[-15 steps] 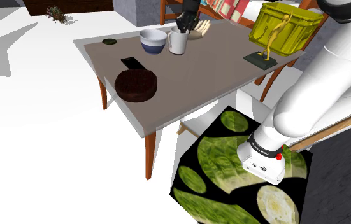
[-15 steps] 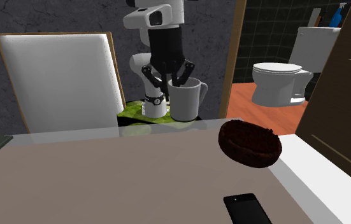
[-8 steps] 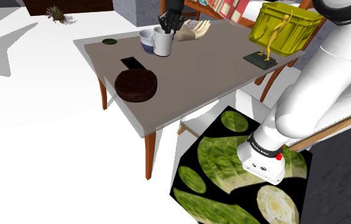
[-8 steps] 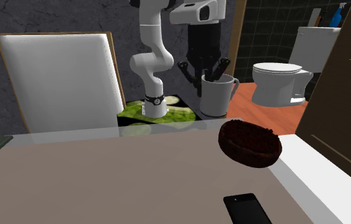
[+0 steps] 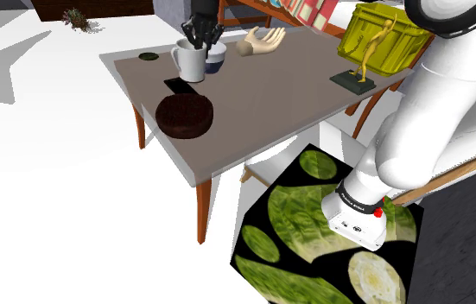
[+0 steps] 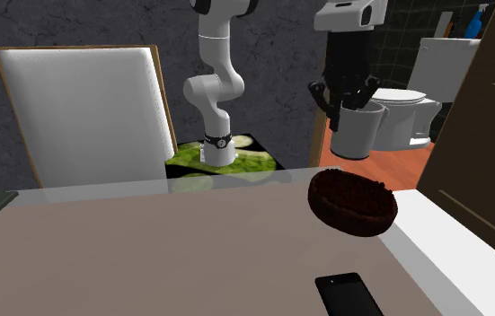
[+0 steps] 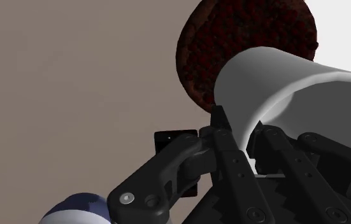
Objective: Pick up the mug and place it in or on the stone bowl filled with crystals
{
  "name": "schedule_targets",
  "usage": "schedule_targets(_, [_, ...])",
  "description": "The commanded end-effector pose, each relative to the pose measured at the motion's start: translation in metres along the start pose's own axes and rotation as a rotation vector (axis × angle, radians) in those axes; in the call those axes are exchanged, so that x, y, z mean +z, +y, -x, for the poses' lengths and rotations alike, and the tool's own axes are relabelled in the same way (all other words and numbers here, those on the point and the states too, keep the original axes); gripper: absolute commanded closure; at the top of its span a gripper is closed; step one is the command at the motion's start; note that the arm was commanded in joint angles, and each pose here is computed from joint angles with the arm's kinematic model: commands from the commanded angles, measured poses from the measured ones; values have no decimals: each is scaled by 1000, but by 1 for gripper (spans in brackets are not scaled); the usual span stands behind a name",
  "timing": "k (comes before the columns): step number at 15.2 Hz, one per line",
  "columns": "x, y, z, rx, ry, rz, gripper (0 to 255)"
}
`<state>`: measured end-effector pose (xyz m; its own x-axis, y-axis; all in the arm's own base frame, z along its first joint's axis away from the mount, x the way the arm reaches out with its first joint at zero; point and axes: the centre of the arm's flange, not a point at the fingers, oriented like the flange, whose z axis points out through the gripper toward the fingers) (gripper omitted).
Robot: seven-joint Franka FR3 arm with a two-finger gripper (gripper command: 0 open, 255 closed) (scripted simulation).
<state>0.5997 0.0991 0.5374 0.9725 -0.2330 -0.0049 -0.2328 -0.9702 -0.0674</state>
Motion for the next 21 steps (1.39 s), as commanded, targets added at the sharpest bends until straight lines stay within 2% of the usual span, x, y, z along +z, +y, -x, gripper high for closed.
schedule_targets(1, [-1, -25, 2, 2, 1, -1, 255])
schedule_targets(2, [-1, -43, 2, 2, 1, -1, 255])
schedule_targets(19, [89, -37, 1, 2, 1, -1, 255])
schedule_targets(21, [91, -37, 1, 2, 1, -1, 255])
